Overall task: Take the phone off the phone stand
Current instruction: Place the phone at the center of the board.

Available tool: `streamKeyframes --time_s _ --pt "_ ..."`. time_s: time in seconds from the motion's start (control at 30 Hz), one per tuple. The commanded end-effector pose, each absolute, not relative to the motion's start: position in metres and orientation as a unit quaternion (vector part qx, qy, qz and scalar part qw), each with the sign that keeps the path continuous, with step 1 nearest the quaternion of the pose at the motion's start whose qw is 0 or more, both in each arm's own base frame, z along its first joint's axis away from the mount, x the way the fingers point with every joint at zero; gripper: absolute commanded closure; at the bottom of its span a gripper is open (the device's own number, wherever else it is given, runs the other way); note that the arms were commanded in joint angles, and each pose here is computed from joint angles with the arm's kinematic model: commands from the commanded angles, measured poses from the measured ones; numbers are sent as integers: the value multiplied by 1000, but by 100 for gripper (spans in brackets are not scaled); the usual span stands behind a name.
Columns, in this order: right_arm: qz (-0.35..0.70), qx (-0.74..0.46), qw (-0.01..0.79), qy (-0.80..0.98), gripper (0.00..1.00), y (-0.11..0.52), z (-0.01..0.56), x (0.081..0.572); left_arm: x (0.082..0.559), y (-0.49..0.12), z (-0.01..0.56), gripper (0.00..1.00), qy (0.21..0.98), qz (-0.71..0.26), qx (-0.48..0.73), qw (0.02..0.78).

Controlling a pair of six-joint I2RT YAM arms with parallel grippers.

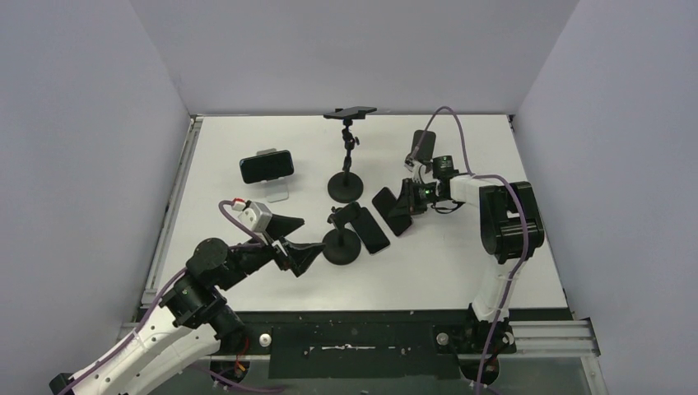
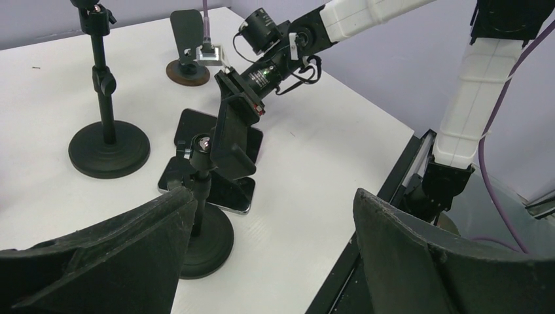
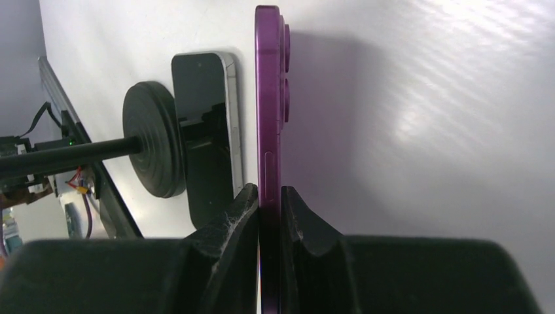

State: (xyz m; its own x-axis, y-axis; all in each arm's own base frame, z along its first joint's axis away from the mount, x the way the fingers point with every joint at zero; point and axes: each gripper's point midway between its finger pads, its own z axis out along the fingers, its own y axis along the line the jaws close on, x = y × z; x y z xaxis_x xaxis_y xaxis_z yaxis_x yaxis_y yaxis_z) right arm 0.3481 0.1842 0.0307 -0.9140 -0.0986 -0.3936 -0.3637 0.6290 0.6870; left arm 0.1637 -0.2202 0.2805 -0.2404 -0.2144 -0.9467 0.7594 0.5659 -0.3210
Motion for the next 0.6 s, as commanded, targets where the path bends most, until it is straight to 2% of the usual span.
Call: streamKeyframes --time_s 0.0,0.1,0.13,0.23,0.3,0.5,0.57 --pt "380 -142 108 908 100 187 6 315 161 -223 302 12 630 -446 211 599" --pt "361 -130 117 916 97 182 1 318 160 -223 300 12 633 -447 212 595" --pt "354 -123 126 919 92 178 1 321 160 -223 299 12 634 -446 212 595" --pt "327 -99 154 927 63 166 4 330 160 -220 301 12 632 -447 208 598" --pt "311 -90 167 931 50 158 6 333 160 -220 301 12 631 -446 205 601" --pt "290 -65 208 932 26 151 23 341 165 -218 298 12 638 -439 197 601" --pt "277 -48 235 930 23 146 36 346 168 -216 297 12 641 -434 192 604"
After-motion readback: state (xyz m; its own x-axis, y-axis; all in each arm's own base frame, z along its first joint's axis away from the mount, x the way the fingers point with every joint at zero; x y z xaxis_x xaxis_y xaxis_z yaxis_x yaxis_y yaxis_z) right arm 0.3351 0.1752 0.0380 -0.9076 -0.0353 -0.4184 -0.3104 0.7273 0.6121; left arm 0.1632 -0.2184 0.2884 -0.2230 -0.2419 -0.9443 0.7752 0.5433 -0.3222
